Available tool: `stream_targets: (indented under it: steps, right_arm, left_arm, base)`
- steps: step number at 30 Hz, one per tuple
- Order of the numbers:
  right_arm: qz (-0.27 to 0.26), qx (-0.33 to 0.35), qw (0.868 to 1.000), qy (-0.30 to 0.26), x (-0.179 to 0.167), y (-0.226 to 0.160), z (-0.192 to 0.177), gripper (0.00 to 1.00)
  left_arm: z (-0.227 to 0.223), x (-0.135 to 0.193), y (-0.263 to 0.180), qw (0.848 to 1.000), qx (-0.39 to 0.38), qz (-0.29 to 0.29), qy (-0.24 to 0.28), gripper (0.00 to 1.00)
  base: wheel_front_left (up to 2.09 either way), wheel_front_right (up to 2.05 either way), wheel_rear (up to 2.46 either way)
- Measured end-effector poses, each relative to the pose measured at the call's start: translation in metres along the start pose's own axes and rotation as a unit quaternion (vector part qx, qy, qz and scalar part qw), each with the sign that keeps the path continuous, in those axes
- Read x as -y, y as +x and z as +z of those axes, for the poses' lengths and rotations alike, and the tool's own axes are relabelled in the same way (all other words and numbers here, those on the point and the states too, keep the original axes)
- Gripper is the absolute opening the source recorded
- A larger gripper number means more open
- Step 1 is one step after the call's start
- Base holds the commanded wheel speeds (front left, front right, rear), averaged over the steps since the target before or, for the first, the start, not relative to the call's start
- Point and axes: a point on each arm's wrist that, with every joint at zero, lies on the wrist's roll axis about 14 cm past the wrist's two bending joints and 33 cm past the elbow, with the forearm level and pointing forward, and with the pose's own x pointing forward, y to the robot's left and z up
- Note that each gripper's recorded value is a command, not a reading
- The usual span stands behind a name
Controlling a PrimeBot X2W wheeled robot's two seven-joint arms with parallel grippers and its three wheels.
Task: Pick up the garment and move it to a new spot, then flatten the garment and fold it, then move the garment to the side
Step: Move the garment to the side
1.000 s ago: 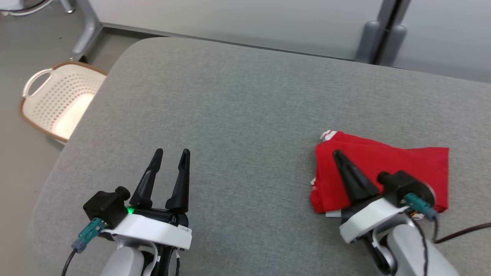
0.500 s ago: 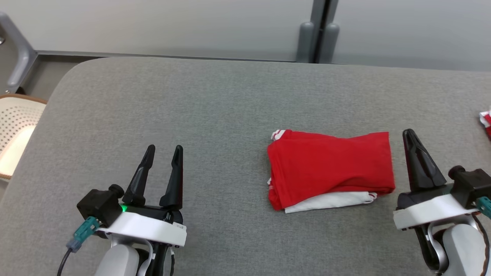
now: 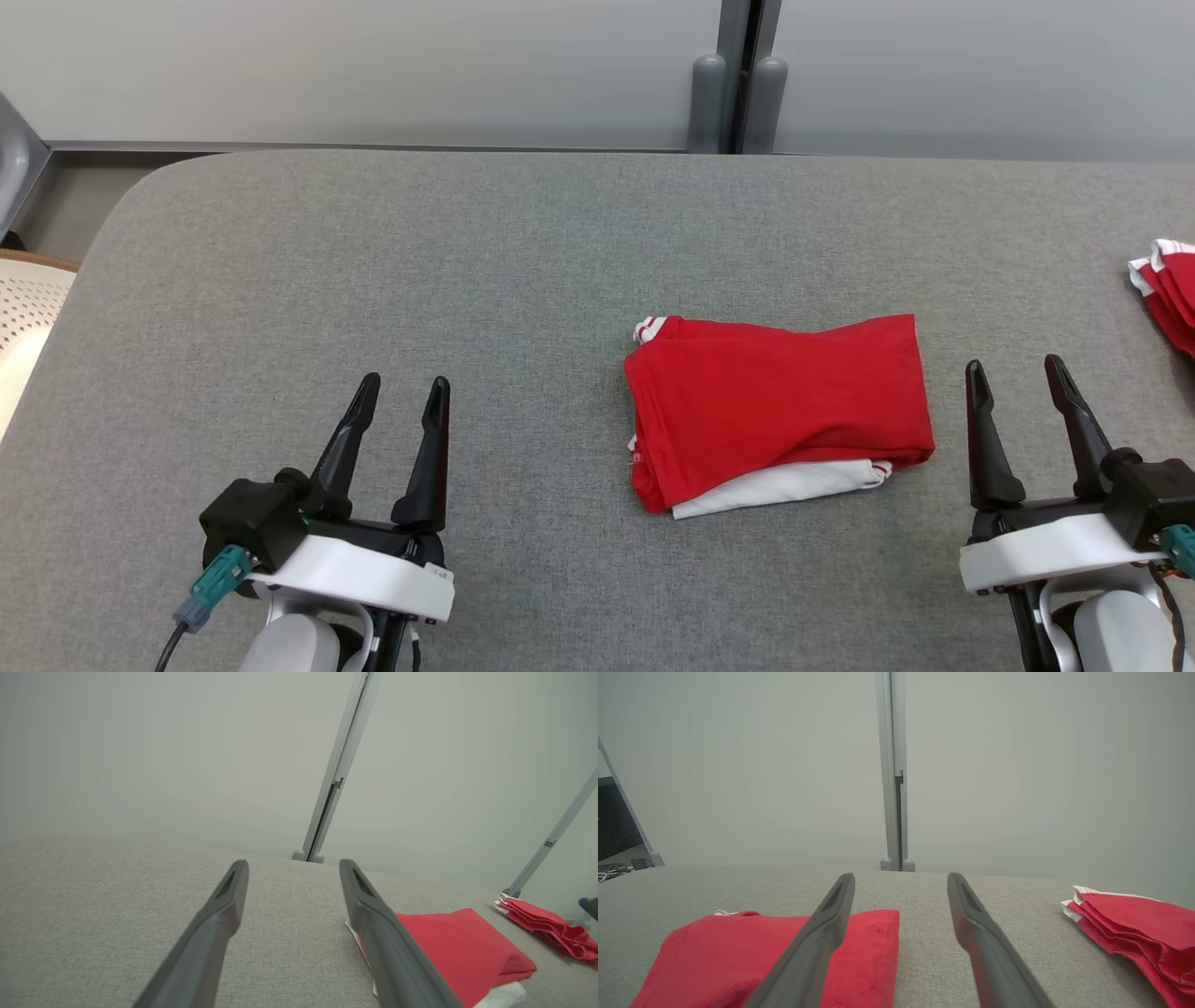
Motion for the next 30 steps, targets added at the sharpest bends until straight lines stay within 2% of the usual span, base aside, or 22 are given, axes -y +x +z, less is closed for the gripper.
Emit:
stream_targets:
  steps: [5, 7, 11, 16, 23, 24, 25, 26, 30]
  right_arm:
    - [-0.001, -0.011, 1.000, 0.003, 0.000, 0.002, -0.008, 1.00]
    - [-0.006, -0.058, 0.998, 0.014, 0.001, -0.001, -0.034, 1.00]
    - [-0.012, -0.079, 0.996, 0.034, 0.003, 0.009, -0.045, 1.00]
    - [-0.005, -0.149, 0.987, 0.066, -0.008, 0.016, -0.083, 1.00]
    - [0.008, -0.192, 0.978, 0.086, -0.020, 0.027, -0.113, 1.00]
    - [0.010, -0.198, 0.976, 0.086, -0.021, 0.028, -0.117, 0.84]
    - [0.011, -0.199, 0.976, 0.085, -0.022, 0.030, -0.119, 0.38]
    - [0.012, -0.199, 0.976, 0.084, -0.022, 0.033, -0.120, 0.00]
    - [0.016, -0.199, 0.976, 0.082, -0.024, 0.036, -0.121, 0.00]
  left_arm:
    - [0.000, -0.002, 0.000, 1.000, 0.000, 0.003, 0.000, 1.00]
    - [0.000, -0.002, 0.001, 1.000, 0.000, 0.002, -0.003, 1.00]
    - [-0.006, 0.000, 0.003, 1.000, -0.008, 0.000, -0.005, 1.00]
    - [-0.017, -0.005, 0.005, 1.000, -0.025, 0.006, -0.005, 1.00]
    - [-0.025, -0.015, 0.008, 0.999, -0.038, 0.019, 0.000, 1.00]
    - [-0.026, -0.017, 0.008, 0.999, -0.040, 0.021, 0.000, 1.00]
    - [-0.027, -0.018, 0.007, 0.999, -0.041, 0.023, 0.001, 1.00]
    - [-0.028, -0.019, 0.008, 0.999, -0.042, 0.023, 0.001, 1.00]
    - [-0.027, -0.015, 0.009, 0.999, -0.042, 0.019, -0.002, 1.00]
  base:
    - [0.00, 0.00, 0.00]
    - [0.00, 0.00, 0.00]
    - [0.00, 0.00, 0.00]
    - [0.00, 0.00, 0.00]
    - [0.00, 0.00, 0.00]
    - [0.00, 0.00, 0.00]
    - [0.00, 0.00, 0.00]
    - [0.00, 0.00, 0.00]
    - [0.00, 0.00, 0.00]
